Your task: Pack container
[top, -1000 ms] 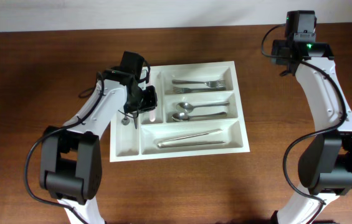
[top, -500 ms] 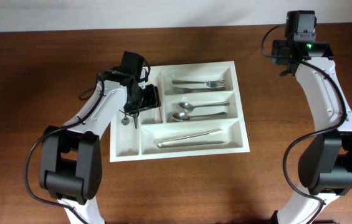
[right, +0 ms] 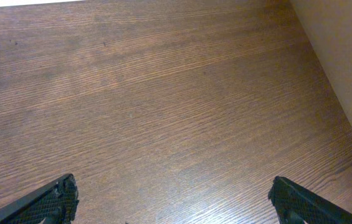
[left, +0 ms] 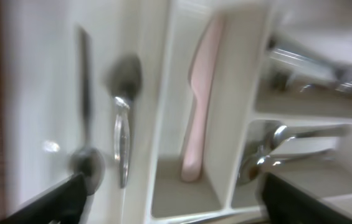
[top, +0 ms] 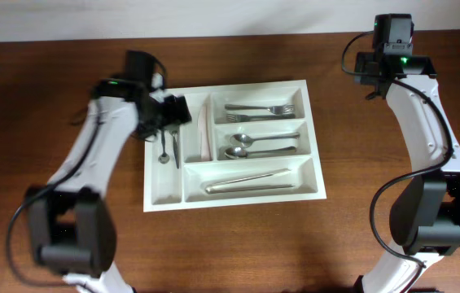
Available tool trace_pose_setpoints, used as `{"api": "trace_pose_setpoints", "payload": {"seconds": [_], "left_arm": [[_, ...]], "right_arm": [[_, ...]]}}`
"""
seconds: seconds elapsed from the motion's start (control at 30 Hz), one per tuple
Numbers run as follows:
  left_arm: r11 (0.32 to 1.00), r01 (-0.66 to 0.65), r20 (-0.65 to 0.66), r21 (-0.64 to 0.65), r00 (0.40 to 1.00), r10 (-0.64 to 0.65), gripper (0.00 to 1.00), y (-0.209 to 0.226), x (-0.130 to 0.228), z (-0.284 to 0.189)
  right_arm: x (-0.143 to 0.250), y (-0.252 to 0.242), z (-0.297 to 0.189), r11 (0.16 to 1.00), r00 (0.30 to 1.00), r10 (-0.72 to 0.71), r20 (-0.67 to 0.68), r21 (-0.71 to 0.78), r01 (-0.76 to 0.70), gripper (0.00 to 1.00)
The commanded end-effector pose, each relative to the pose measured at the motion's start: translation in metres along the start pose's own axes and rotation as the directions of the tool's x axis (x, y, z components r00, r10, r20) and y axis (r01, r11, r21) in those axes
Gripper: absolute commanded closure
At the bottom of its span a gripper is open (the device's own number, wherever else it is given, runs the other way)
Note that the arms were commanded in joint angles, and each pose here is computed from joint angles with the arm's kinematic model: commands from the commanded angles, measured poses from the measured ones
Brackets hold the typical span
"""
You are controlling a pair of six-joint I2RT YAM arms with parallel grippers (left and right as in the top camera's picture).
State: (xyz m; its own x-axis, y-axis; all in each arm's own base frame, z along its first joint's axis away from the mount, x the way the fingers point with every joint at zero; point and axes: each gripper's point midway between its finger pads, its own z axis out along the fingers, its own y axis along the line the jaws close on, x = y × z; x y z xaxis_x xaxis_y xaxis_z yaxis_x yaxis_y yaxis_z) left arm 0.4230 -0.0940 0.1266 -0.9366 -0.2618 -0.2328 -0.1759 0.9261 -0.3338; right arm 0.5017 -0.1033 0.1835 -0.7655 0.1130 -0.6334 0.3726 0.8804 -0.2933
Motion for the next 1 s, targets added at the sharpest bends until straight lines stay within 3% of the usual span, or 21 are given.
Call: {"api": "trace_pose_setpoints", "payload": {"seconds": [0.0, 0.2, 0.37, 0.6, 0.77, 0.83, 0.87, 0.97], "left_arm": [[0.999, -0.013, 0.193, 0.049, 0.981, 0.004, 0.01, -0.006, -0.026, -0.082], [0.997, -0.018, 0.334, 0.07, 0.943, -0.006, 0.01, -0.002, -0.019, -0.157], [0.999, 0.019, 0.287, -0.051, 0.958, -0.003, 0.01, 0.024, 0.023, -0.182], [0.949, -0.267, 0.276, -0.171, 0.911, 0.306, 0.01, 0.031, 0.067, -0.225], [0.876, -0.428, 0.391, -0.223, 0.784, 0.482, 0.01, 0.019, 0.074, -0.261], [0.83, -0.503, 0.465, -0.241, 0.691, 0.554, 0.01, 0.007, 0.075, -0.274], [0.8, -0.543, 0.528, -0.255, 0.615, 0.586, 0.01, 0.0, 0.077, -0.28], [0.774, -0.575, 0.625, -0.265, 0.509, 0.592, 0.01, -0.006, 0.087, -0.279]], "right_arm": [[-0.003, -0.006, -0.002, 1.0, 1.0, 0.019, 0.008, 0.009, -0.019, 0.01], [-0.003, -0.006, -0.002, 1.0, 1.0, 0.019, 0.008, 0.009, -0.019, 0.01], [-0.003, -0.006, -0.002, 1.0, 1.0, 0.019, 0.008, 0.009, -0.019, 0.01], [-0.003, -0.006, -0.002, 1.0, 1.0, 0.019, 0.008, 0.009, -0.019, 0.01], [-0.003, -0.006, -0.002, 1.0, 1.0, 0.019, 0.008, 0.009, -0.019, 0.01], [-0.003, -0.006, -0.002, 1.0, 1.0, 0.019, 0.008, 0.009, -0.019, 0.01], [-0.003, -0.006, -0.002, 1.0, 1.0, 0.019, 0.008, 0.009, -0.019, 0.01], [-0.003, -0.006, -0.002, 1.0, 1.0, 0.019, 0.008, 0.009, -0.019, 0.01]]}}
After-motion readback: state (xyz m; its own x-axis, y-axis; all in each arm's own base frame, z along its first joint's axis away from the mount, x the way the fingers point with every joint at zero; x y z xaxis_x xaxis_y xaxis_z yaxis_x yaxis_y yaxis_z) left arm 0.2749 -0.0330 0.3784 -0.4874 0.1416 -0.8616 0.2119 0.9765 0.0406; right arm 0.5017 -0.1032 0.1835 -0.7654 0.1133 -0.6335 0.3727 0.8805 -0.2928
